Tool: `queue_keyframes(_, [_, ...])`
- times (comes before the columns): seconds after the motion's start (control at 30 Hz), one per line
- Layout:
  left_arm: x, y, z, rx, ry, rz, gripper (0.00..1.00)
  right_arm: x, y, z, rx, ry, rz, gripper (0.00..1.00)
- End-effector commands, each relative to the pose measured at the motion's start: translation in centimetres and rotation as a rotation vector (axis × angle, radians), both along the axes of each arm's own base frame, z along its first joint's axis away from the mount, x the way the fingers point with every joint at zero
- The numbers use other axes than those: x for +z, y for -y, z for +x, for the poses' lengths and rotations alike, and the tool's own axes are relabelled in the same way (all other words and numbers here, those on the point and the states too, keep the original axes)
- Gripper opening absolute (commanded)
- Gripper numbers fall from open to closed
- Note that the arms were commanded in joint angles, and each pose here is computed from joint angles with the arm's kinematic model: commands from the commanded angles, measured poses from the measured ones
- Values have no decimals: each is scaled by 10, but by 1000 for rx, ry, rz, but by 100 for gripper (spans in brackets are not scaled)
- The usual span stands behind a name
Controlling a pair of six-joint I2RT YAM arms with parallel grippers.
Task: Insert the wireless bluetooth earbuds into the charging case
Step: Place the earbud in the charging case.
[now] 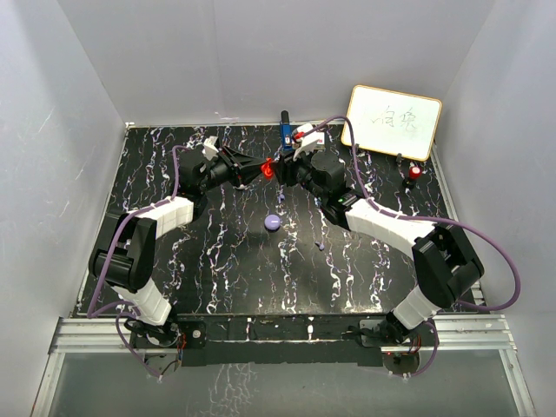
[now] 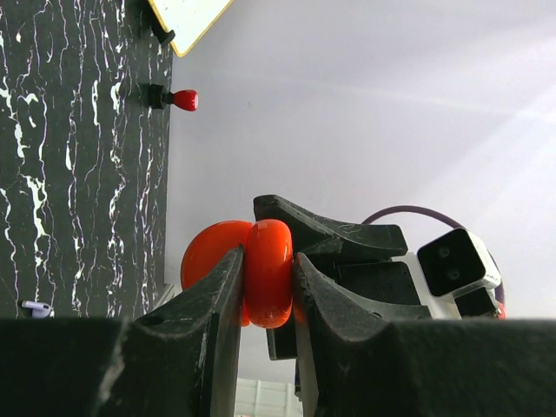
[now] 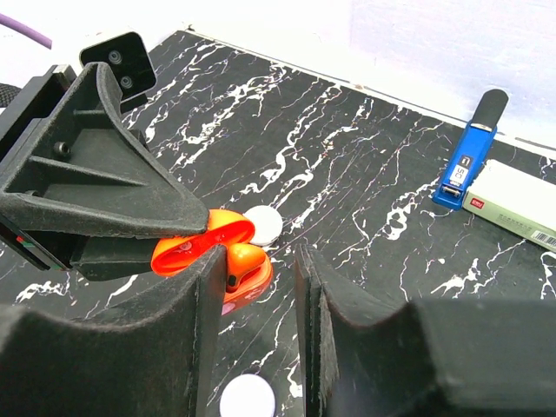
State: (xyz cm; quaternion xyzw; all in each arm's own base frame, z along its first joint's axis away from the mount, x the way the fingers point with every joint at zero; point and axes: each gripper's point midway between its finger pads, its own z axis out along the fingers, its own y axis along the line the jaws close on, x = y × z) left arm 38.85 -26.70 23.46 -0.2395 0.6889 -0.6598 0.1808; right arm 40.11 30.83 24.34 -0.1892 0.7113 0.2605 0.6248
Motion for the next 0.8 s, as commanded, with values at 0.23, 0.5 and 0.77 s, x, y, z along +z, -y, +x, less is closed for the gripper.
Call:
queue_keyframes(0.23, [39, 3, -2, -17, 101, -45, 0, 47, 0, 4, -30, 76, 89, 43])
queue_keyframes(0.5, [30, 3, -2, -17, 86, -41, 0, 59, 1, 7, -33, 82, 124, 45])
queue_keyframes(0.77, [26, 3, -2, -19, 80, -37, 0, 70, 14, 11, -88, 87, 157, 45])
